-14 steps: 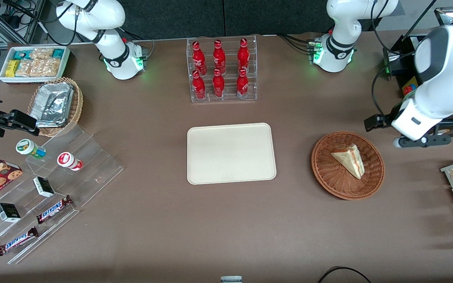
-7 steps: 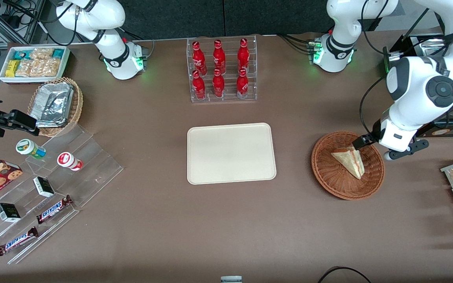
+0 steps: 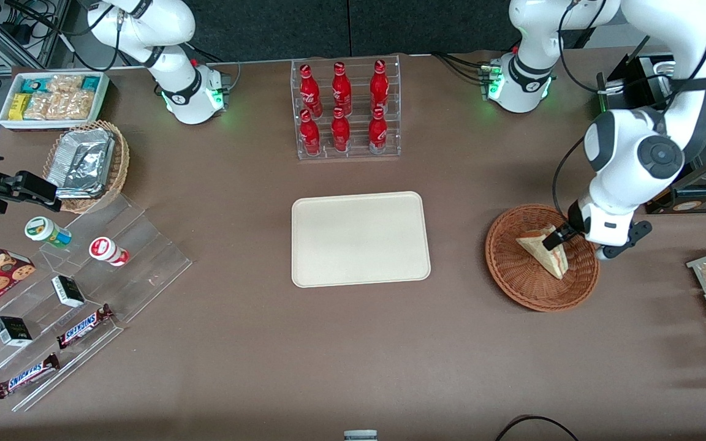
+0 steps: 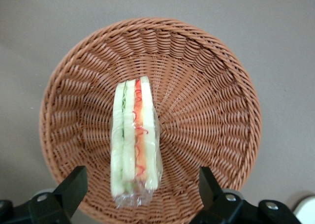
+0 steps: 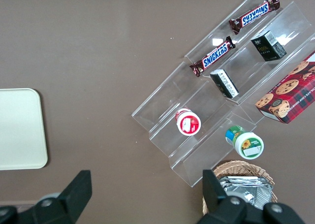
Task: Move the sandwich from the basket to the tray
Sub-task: 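Lower the left gripper and close it on the wrapped sandwich, then lift the sandwich and carry it over the cream tray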
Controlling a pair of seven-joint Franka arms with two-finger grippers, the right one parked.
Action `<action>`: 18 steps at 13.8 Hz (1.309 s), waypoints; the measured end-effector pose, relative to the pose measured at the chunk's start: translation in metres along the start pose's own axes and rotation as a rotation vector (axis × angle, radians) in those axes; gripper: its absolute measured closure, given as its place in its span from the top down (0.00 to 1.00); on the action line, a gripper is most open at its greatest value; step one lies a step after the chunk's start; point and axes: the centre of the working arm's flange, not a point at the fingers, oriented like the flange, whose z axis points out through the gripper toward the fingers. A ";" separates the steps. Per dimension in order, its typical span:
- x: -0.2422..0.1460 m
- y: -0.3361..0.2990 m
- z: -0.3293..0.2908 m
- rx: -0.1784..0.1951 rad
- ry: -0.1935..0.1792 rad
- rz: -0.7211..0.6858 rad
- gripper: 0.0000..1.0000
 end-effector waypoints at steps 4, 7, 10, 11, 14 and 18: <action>-0.002 -0.002 0.032 0.027 -0.042 -0.024 1.00; -0.003 -0.003 0.046 0.037 -0.059 -0.034 1.00; -0.004 -0.006 0.056 0.034 -0.062 -0.043 0.68; -0.005 -0.007 0.058 0.035 -0.064 -0.044 0.56; -0.005 -0.007 0.059 0.037 -0.066 -0.045 0.30; -0.003 -0.003 0.048 0.064 -0.100 -0.038 0.23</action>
